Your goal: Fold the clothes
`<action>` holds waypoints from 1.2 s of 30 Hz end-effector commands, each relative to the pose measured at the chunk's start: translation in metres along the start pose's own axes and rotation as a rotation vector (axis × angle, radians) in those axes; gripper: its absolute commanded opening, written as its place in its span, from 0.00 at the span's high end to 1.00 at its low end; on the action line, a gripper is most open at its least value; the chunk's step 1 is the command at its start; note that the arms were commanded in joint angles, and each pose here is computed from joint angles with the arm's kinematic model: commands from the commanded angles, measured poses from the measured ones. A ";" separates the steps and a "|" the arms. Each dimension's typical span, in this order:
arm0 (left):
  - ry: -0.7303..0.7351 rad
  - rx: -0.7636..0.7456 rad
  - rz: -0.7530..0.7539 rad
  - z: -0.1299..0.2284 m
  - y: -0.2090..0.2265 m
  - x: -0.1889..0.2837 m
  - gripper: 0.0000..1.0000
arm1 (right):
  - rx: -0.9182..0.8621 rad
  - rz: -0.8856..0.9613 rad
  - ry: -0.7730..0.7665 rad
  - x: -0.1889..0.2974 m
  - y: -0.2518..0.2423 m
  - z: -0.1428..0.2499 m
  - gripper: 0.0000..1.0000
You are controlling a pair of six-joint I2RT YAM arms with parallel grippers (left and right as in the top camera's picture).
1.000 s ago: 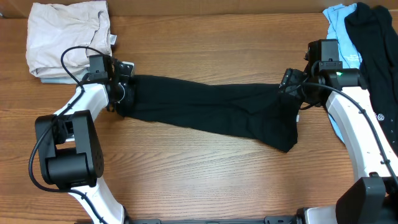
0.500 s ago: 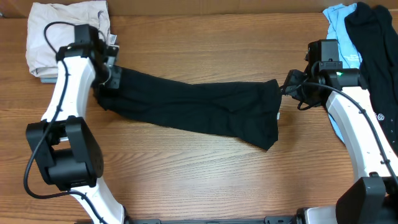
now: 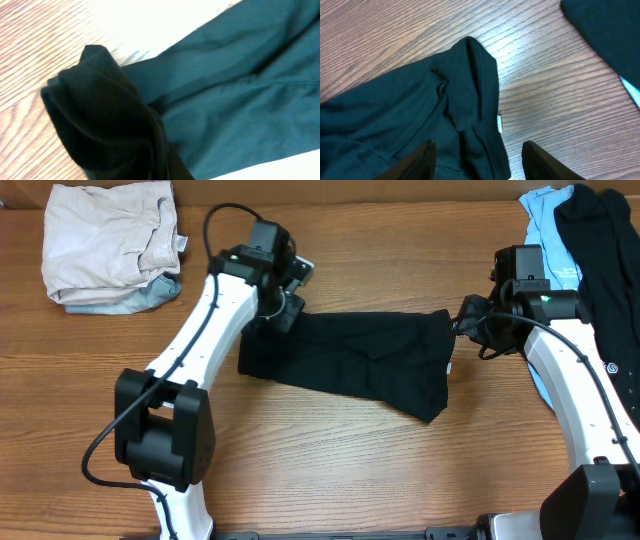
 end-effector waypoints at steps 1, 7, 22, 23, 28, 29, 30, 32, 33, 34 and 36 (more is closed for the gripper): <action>-0.048 -0.021 0.037 -0.013 -0.026 0.009 0.96 | -0.007 -0.007 -0.016 0.006 0.000 -0.004 0.42; -0.062 -0.038 0.059 -0.018 -0.046 0.008 0.94 | -0.007 -0.004 -0.010 0.006 0.000 -0.003 0.41; -0.092 0.018 0.261 -0.026 -0.079 0.017 0.03 | -0.015 -0.036 0.119 -0.033 0.003 0.015 0.31; -0.074 0.037 0.242 -0.023 -0.076 0.016 0.09 | -0.015 -0.037 0.124 -0.035 0.004 0.016 0.31; 0.023 0.167 -0.036 -0.001 -0.028 0.012 0.53 | -0.007 -0.027 0.139 -0.041 0.002 0.017 0.31; 0.026 0.186 -0.059 0.000 -0.022 0.012 0.68 | -0.007 -0.027 0.139 -0.041 0.002 0.017 0.30; 0.026 0.214 -0.069 0.001 -0.015 0.013 0.82 | -0.004 -0.029 0.136 -0.041 0.002 0.017 0.31; 0.008 0.276 -0.070 -0.001 -0.003 0.014 0.96 | -0.004 -0.030 0.132 -0.041 0.003 0.016 0.31; -0.004 0.304 -0.074 -0.002 0.004 0.014 0.96 | -0.004 -0.031 0.131 -0.041 0.003 0.016 0.30; -0.022 0.340 -0.080 -0.004 0.013 0.015 0.96 | -0.004 -0.031 0.130 -0.041 0.003 0.016 0.30; -0.040 0.371 -0.085 -0.005 0.026 0.016 0.96 | -0.003 -0.031 0.130 -0.041 0.003 0.016 0.30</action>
Point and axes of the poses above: each gripper's point midway between its finger pads, its own x axis back along the fingers, its own y axis along the line the jaws close on, z = x × y, the point moved 3 cm from there along x, back along the fingers, and after that the axes turned 1 degree about x, right-handed, at the moved point
